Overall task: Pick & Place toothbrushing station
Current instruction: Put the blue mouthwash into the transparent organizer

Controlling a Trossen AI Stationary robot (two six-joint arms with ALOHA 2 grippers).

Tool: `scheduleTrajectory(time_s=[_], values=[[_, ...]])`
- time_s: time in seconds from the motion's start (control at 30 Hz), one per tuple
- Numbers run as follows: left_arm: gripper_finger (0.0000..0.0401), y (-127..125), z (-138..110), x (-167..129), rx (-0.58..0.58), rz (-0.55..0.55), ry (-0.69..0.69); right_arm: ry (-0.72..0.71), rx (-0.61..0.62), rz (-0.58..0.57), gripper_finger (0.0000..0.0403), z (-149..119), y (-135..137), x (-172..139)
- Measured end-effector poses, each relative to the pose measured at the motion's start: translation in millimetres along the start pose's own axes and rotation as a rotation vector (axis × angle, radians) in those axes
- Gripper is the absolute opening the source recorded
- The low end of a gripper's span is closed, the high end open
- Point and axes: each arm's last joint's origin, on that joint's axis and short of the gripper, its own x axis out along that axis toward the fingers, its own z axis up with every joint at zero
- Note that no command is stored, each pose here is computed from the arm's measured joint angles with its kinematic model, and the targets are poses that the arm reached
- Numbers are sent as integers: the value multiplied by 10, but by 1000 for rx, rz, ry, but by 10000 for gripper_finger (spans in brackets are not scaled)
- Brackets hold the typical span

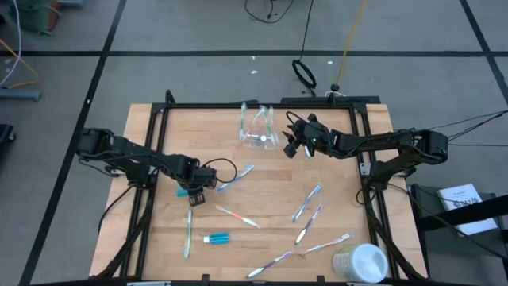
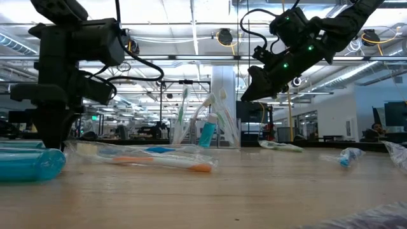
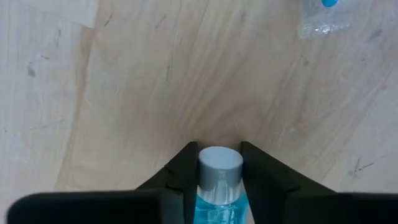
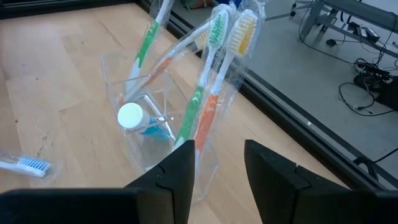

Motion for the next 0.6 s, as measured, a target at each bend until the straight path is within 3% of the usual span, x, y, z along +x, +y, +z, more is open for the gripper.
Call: scheduleTrajectory(time_s=[0.17, 0.4, 0.6], values=[[85, -42, 126, -182, 30, 12, -86, -6, 2, 0, 130, 6, -1, 0], [122, -80, 282, -400, 110, 64, -175, -6, 1, 0, 130, 6, 0, 1], [90, -16, 420, -528, 97, 85, -239, -6, 1, 0, 130, 6, 0, 1]])
